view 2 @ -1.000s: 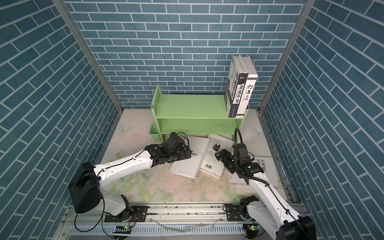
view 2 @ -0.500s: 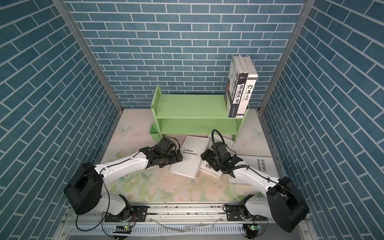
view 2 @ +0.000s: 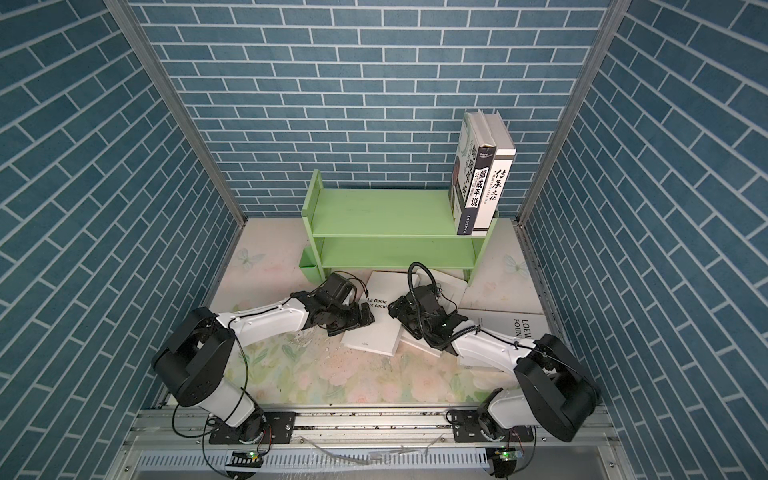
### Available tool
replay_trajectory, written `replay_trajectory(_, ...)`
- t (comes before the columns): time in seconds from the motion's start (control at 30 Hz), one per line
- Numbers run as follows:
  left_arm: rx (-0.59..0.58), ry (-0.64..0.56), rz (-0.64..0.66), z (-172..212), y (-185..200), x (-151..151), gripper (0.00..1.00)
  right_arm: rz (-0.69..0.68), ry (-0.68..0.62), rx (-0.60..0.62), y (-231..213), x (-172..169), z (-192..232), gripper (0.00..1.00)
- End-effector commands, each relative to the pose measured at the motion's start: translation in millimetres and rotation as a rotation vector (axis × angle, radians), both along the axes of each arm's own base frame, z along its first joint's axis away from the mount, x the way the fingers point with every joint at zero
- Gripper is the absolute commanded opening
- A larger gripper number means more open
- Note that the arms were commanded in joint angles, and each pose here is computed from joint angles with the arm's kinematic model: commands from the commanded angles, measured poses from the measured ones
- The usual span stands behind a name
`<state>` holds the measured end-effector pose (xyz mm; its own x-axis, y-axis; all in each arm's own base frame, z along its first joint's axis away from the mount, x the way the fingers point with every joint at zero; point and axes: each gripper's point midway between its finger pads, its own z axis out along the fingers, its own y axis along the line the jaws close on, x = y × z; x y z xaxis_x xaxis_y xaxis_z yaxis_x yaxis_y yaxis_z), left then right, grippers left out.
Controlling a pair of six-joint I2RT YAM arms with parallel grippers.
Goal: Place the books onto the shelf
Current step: 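Close both grippers on the edges of the white 'La Dame aux camélias' book, then lift the 'La Dame aux camélias' book upright with the right gripper while the left releases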
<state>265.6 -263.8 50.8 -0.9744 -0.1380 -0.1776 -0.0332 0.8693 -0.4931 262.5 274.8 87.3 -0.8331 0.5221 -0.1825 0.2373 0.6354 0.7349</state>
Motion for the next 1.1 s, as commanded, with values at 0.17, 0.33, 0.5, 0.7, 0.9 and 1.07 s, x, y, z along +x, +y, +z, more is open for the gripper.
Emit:
replay_trajectory(0.17, -0.102, 0.004, -0.089, 13, -16, -8, 0.97, -0.01, -0.003, 0.007, 20, -4, 1, 0.75)
replay_trajectory(0.33, -0.119, -0.021, -0.096, 23, -15, -5, 0.97, -0.012, 0.023, -0.053, 22, -8, -9, 0.66)
replay_trajectory(0.5, -0.154, -0.028, -0.048, 29, -6, -1, 0.97, -0.026, 0.038, -0.082, 22, -8, -13, 0.53)
replay_trajectory(0.7, -0.179, -0.041, -0.001, 37, 8, 3, 0.97, -0.047, 0.019, -0.084, 14, -8, -2, 0.33)
replay_trajectory(0.9, -0.186, -0.094, 0.046, 64, 29, 14, 0.97, -0.11, -0.013, -0.013, 2, -10, 24, 0.27)
replay_trajectory(1.07, -0.202, -0.143, 0.078, 91, 44, 21, 0.98, -0.165, -0.024, 0.05, -16, -20, 52, 0.26)
